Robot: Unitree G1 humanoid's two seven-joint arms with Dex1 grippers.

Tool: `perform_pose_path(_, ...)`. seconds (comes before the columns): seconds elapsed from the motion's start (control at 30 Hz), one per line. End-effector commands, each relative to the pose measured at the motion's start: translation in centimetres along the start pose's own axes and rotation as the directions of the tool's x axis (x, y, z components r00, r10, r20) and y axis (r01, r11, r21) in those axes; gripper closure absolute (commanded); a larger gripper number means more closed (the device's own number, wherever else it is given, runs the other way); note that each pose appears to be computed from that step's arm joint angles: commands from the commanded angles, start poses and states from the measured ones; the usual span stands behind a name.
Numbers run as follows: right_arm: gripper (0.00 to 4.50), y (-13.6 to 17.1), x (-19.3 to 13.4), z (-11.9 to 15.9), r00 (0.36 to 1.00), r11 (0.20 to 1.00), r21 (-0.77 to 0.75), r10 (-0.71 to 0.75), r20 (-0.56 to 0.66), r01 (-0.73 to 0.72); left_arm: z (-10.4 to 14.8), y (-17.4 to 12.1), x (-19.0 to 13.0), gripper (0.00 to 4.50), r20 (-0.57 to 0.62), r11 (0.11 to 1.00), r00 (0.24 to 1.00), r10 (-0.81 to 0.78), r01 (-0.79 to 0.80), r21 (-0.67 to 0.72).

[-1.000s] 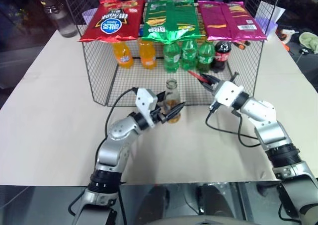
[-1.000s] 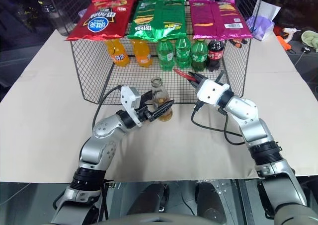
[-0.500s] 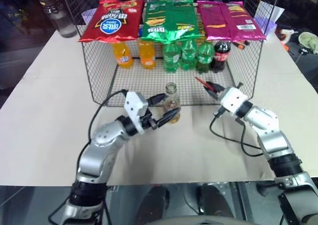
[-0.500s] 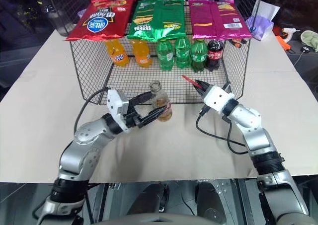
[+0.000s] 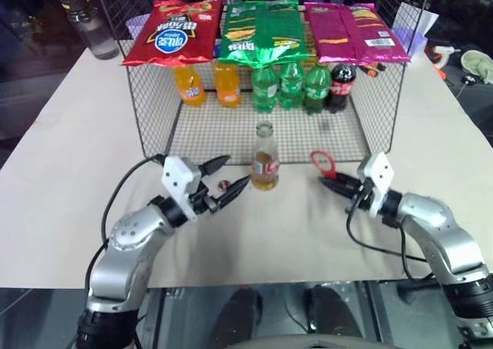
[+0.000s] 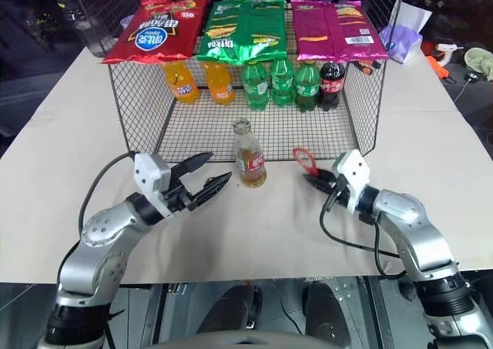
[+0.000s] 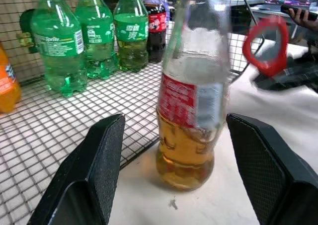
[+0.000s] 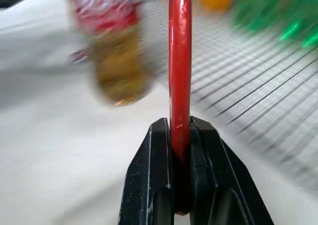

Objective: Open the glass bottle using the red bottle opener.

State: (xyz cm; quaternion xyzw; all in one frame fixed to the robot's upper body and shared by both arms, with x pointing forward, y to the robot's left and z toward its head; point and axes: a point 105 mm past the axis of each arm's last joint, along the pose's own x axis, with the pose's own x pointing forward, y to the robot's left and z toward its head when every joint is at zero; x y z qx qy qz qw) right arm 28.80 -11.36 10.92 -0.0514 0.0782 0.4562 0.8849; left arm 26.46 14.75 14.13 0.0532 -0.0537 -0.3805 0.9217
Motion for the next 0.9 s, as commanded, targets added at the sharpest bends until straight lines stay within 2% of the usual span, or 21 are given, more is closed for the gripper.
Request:
perform_pose_path(0.03, 4.06, -0.1, -0.2, 0.3, 1.0, 0.999, 0.046, -0.026, -0.005, 0.027, -0.8, 0.0, -1.5, 1.1, -0.06, 0.998, 0.998, 0.033, -0.03, 0.061)
perform_pose_path(0.07, 3.59, -0.1, -0.5, 0.2, 1.0, 0.999, 0.041, -0.025, -0.015, 0.025, -1.4, -0.1, -2.0, 1.1, -0.084, 0.998, 0.996, 0.04, -0.035, 0.059)
perform_pose_path(0.1, 3.32, -0.2, -0.7, 0.1, 0.999, 0.999, 0.032, -0.027, -0.019, 0.028, -1.8, -0.1, -2.4, 1.1, -0.097, 0.998, 0.994, 0.047, -0.042, 0.053)
perform_pose_path(0.17, 2.27, -0.4, -1.2, 0.1, 0.999, 0.999, 0.026, -0.035, -0.016, 0.036, -2.1, -0.1, -2.9, 1.1, -0.1, 0.998, 0.993, 0.065, -0.063, 0.026)
perform_pose_path(0.23, 1.37, -1.0, -1.6, 0.5, 0.997, 0.996, -0.028, -0.079, 0.016, 0.08, -2.1, 0.0, -3.3, 1.1, -0.097, 0.996, 0.991, 0.09, -0.091, -0.004)
perform_pose_path(0.3, 0.38, -2.0, -2.3, 0.6, 0.986, 0.988, -0.018, -0.155, 0.059, 0.156, -2.3, -0.2, -3.7, 1.1, -0.108, 0.995, 0.989, 0.097, -0.098, -0.005)
perform_pose_path(0.33, 0.03, -2.2, -2.8, 0.5, 0.98, 0.982, -0.014, -0.184, 0.079, 0.186, -2.5, -0.4, -4.0, 1.1, -0.116, 0.995, 0.988, 0.1, -0.102, -0.008)
perform_pose_path(0.43, 0.03, -1.8, -4.2, 0.1, 0.973, 0.979, -0.011, -0.2, 0.116, 0.202, -3.1, -1.0, -4.8, 1.1, -0.146, 0.995, 0.984, 0.103, -0.104, 0.0)
perform_pose_path(0.53, 0.03, -1.3, -6.4, -1.9, 0.978, 0.976, -0.072, -0.198, 0.067, 0.203, -4.7, -1.3, -6.2, 1.1, -0.21, 0.994, 0.971, 0.112, -0.112, 0.015)
perform_pose_path(0.6, 0.03, -1.2, -7.7, -2.2, 0.975, 0.976, -0.047, -0.209, 0.079, 0.213, -5.3, -1.2, -6.7, 1.1, -0.225, 0.992, 0.966, 0.128, -0.13, 0.007)
perform_pose_path(0.73, 0.03, 0.1, -9.9, -3.3, 0.987, 0.987, -0.035, -0.153, 0.043, 0.154, -5.5, -1.6, -6.8, 1.1, -0.221, 0.992, 0.968, 0.118, -0.123, -0.006)
perform_pose_path(0.9, 0.03, 0.1, -10.9, -4.0, 0.988, 0.986, -0.064, -0.151, 0.014, 0.151, -5.4, -1.3, -7.2, 1.1, -0.223, 0.991, 0.966, 0.134, -0.132, 0.024)
